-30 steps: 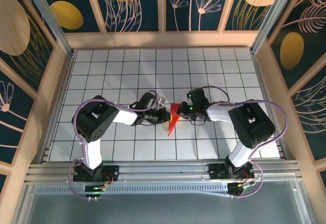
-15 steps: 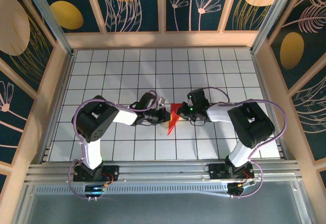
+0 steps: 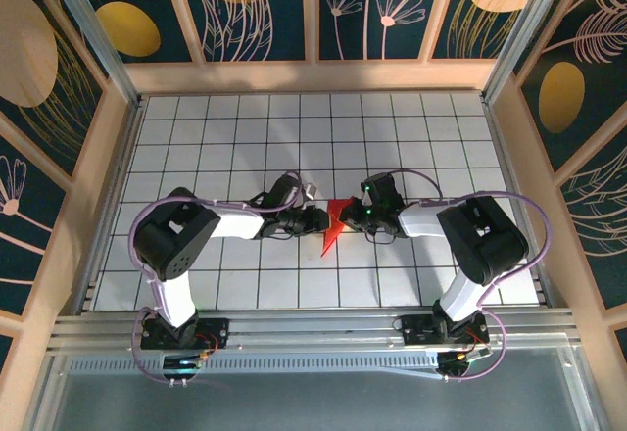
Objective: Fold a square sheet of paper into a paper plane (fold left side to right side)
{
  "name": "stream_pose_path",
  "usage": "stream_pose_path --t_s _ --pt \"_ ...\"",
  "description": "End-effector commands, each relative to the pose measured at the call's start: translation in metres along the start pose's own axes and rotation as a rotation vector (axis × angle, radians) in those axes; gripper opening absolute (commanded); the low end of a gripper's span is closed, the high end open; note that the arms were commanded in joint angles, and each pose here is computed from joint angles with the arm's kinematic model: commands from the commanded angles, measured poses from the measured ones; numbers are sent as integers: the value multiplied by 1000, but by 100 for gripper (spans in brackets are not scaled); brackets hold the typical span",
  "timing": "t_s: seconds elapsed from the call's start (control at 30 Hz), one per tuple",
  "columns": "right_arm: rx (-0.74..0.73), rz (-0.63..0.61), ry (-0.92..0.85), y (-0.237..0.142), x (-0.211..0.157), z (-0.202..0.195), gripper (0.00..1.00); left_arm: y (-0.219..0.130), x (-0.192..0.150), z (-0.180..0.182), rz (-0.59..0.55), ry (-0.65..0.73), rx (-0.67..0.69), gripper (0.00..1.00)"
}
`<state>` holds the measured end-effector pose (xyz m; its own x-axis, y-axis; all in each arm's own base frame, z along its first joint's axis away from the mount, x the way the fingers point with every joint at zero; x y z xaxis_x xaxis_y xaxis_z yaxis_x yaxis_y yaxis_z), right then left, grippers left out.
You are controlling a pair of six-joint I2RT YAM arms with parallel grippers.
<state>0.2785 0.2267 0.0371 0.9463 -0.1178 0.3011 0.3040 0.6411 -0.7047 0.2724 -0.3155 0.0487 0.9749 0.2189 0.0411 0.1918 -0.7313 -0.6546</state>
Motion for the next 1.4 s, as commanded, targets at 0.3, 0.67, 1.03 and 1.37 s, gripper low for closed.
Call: stream_pose_path --t_s 0.3,0.67,1.03,1.37 --pt "-125 143 60 5 -41 -36 0 -30 -11 -32 81 19 -36 5" --pt "-126 148 58 6 -40 -36 0 -8 -43 -30 281 -36 -62 0" --pt "-130 148 54 5 -40 -36 0 4 -51 -4 286 -77 3 0" --pt "-130 153 56 6 -40 -36 0 10 -59 7 302 -86 30 0"
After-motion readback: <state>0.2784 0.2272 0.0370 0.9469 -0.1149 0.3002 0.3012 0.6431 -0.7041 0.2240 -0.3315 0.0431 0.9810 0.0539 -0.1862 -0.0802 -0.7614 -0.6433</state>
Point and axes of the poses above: each hand's point on the last joint's axis, 136 mm out from that joint toward the fingers, its own y axis out along the fingers, its own z axis along the line the jaws close on, x = y × z, the point moved 3 cm from there along -y, back along the fingers, and after that the axes turned 13 degrees about -y, right-handed, at the moved point
